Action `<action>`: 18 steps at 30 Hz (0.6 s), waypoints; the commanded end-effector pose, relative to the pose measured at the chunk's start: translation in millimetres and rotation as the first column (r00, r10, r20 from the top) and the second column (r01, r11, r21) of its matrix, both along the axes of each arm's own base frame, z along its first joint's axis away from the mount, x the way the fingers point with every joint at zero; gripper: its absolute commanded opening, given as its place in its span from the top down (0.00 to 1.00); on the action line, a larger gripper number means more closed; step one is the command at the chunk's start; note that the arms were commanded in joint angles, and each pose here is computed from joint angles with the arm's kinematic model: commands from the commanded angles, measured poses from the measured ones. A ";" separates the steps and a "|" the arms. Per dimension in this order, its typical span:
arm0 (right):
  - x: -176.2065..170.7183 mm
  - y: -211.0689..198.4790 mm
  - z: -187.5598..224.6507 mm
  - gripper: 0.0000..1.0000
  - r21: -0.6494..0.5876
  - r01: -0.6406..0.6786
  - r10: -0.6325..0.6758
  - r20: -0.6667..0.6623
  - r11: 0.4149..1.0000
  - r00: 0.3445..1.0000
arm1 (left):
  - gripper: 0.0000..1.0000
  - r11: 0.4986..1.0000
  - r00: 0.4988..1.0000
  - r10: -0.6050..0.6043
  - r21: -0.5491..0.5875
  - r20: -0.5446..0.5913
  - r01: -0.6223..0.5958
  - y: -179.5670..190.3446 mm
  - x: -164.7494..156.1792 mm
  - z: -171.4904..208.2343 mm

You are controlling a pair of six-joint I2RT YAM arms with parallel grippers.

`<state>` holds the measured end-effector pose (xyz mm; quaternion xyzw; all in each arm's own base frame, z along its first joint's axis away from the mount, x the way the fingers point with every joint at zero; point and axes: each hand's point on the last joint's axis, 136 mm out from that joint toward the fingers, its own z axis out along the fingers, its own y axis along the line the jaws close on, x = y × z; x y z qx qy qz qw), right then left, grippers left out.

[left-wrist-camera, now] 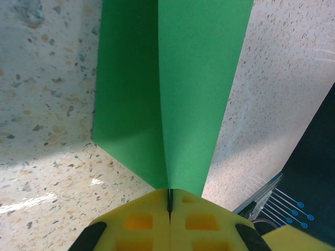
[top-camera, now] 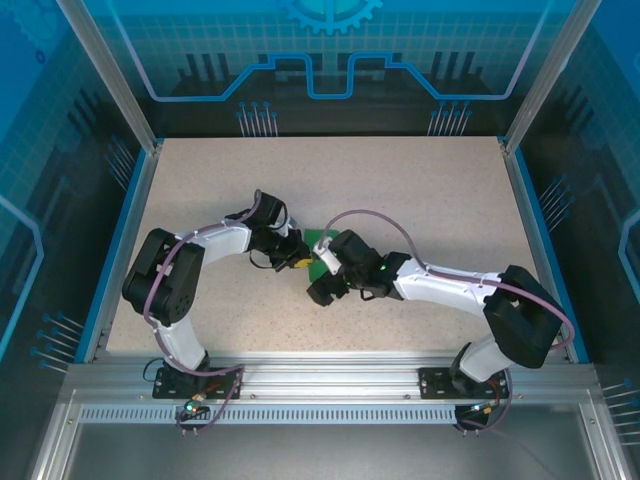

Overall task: Fold a paper plane with a square sheet of paper (fold left side to right side)
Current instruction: Third fold the triangle at the center of the table.

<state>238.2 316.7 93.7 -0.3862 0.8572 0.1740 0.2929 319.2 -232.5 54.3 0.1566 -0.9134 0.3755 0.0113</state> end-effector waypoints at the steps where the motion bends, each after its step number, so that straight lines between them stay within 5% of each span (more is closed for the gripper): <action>1: -2.7 8.6 2.1 0.06 -0.017 -0.061 0.062 0.063 0.998 0.996 | 1.00 1.000 1.000 -0.014 -0.021 -0.027 0.013 -4.9 -4.6 -0.5; 6: 1.5 21.5 -11.0 0.09 -0.047 -0.083 0.086 0.050 0.995 0.995 | 1.00 1.000 0.999 -0.013 -0.021 -0.031 0.013 -5.2 -4.3 -1.6; 18: 18.8 31.7 -19.7 0.39 -0.060 -0.063 0.065 0.027 0.996 0.998 | 1.00 1.000 0.999 -0.015 -0.012 -0.036 0.014 -4.9 -5.0 -2.9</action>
